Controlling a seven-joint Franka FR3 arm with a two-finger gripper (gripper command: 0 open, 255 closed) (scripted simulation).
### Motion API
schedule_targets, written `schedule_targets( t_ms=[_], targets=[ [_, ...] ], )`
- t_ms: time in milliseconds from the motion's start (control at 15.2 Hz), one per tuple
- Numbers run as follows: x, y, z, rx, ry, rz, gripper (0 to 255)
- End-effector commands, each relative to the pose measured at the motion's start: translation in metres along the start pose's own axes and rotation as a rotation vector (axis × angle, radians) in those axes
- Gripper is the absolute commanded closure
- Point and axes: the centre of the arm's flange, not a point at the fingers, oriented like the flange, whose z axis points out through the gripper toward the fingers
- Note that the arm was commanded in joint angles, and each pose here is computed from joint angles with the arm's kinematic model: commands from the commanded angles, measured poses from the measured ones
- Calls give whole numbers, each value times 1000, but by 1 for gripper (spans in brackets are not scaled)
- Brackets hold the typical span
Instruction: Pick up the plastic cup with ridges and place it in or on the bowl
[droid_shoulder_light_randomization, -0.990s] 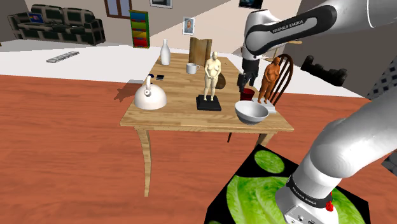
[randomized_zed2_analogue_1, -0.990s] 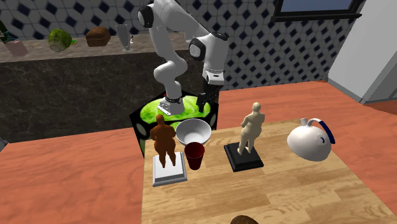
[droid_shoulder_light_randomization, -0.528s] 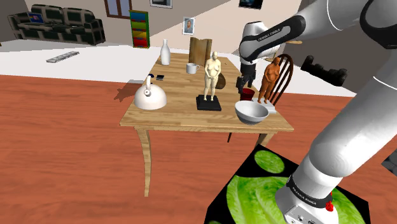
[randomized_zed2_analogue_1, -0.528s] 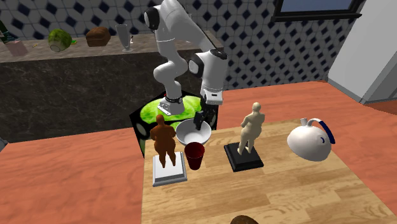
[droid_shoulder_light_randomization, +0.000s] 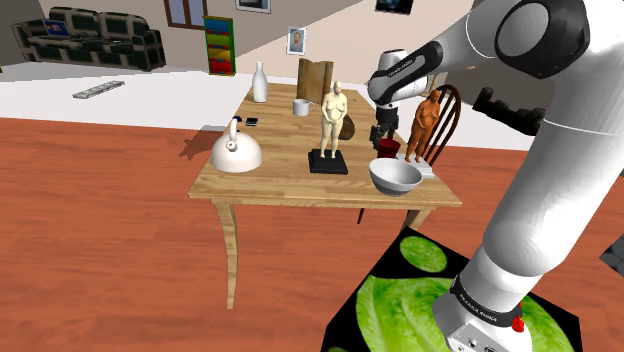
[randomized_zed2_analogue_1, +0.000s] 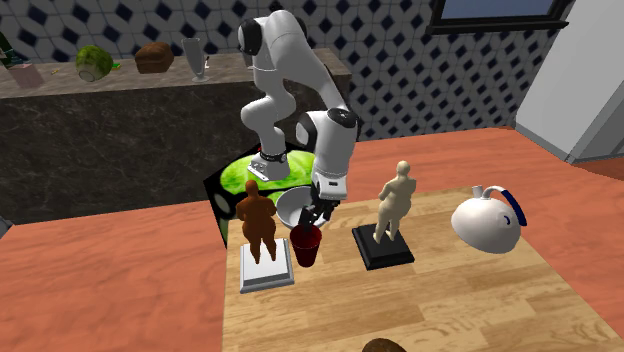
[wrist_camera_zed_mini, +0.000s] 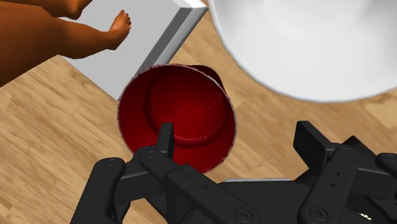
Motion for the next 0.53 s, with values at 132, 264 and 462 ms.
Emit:
schedule_targets(
  t_ms=[132,264,462],
  targets=[
    [0,2,22,0,0,0,0],
    [0,2,33,0,0,0,0],
    [0,2,36,0,0,0,0]
  ],
)
